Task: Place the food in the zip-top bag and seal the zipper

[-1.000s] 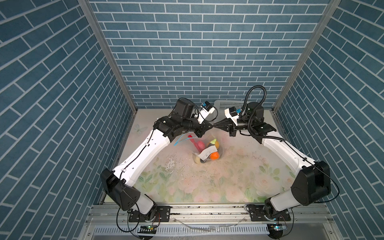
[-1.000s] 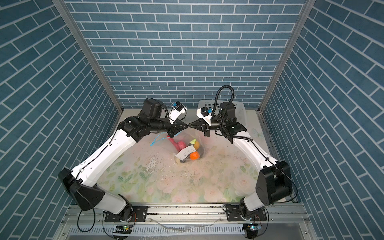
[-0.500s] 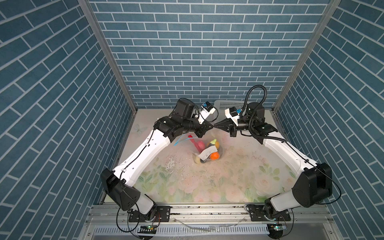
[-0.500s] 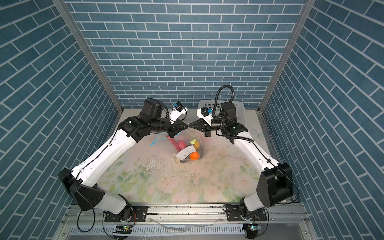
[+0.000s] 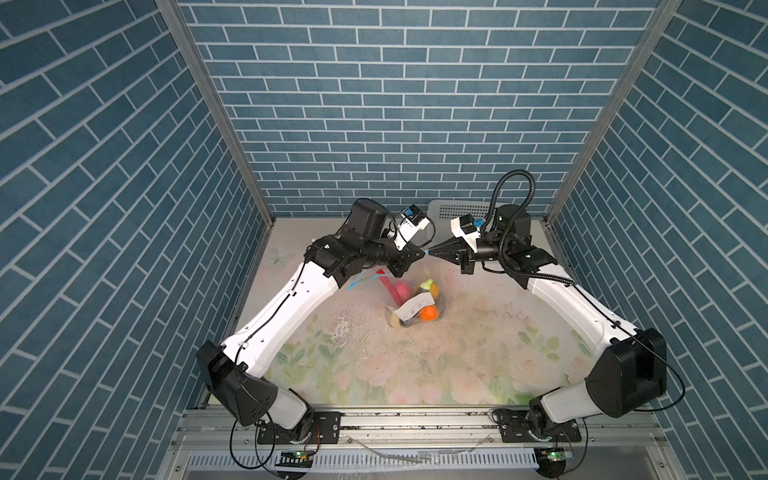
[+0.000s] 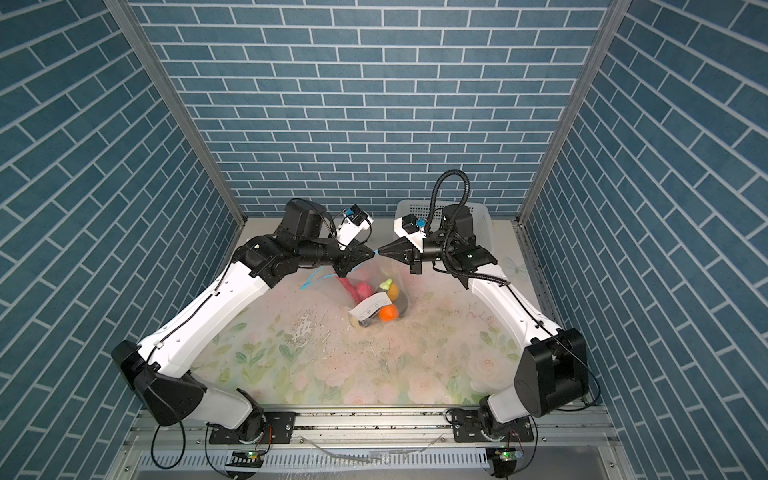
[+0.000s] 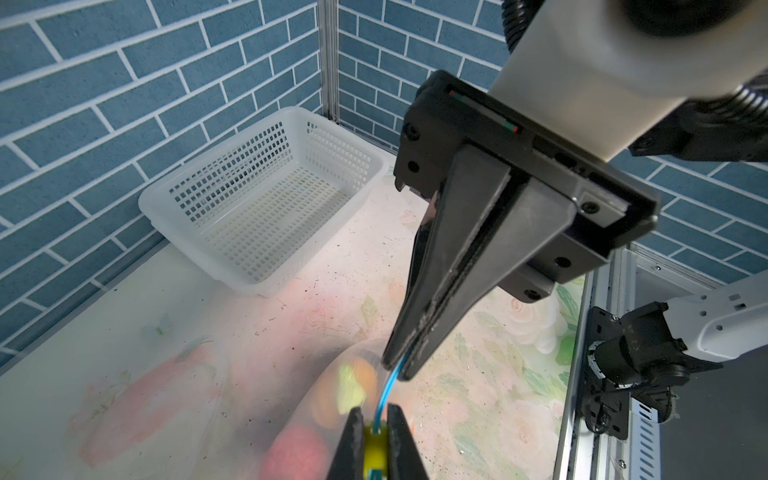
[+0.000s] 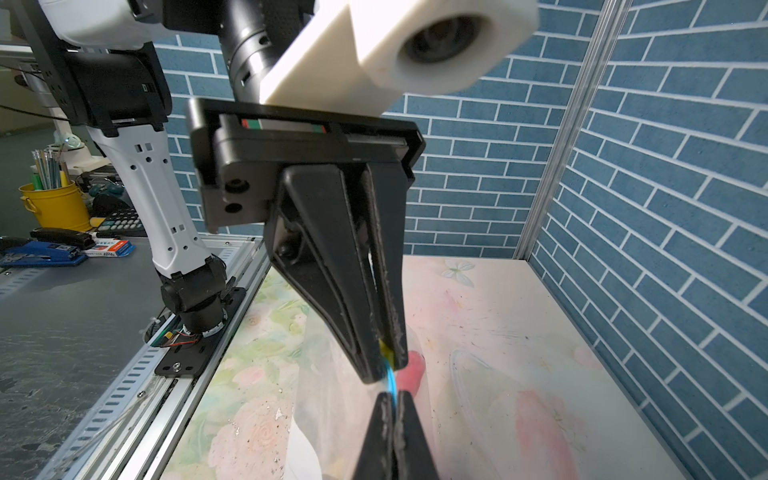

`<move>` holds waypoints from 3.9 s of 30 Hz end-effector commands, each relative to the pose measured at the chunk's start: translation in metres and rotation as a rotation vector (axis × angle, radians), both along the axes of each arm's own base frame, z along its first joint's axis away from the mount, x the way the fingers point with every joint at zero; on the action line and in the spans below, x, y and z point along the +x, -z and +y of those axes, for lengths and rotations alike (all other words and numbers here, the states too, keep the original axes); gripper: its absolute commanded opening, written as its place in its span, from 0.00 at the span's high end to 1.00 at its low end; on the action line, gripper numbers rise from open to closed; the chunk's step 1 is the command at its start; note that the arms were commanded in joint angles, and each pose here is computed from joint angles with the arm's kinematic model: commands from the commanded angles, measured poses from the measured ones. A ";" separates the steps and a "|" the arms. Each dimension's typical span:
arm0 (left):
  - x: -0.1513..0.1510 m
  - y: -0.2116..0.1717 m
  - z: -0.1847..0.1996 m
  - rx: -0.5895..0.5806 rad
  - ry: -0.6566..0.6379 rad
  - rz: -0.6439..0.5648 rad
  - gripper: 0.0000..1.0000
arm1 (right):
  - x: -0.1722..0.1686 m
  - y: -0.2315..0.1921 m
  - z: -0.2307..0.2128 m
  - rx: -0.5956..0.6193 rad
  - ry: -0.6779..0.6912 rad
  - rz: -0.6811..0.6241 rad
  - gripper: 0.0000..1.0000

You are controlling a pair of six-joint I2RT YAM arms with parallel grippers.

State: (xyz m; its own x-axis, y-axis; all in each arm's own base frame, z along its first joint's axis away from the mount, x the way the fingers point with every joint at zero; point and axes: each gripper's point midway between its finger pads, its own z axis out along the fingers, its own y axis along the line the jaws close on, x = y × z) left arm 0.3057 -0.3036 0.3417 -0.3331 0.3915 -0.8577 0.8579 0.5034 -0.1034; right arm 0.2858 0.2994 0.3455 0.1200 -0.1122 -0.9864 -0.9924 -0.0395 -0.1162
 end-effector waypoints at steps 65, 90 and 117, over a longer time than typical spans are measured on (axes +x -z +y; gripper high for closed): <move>-0.028 0.023 0.077 0.238 -0.167 0.016 0.90 | 0.009 -0.019 -0.042 -0.017 0.134 -0.089 1.00; -0.040 0.031 0.094 0.269 -0.200 0.035 0.91 | 0.013 -0.017 -0.054 -0.038 0.179 -0.088 1.00; -0.048 0.036 0.115 0.317 -0.245 0.053 0.91 | 0.019 -0.012 -0.065 -0.046 0.218 -0.075 1.00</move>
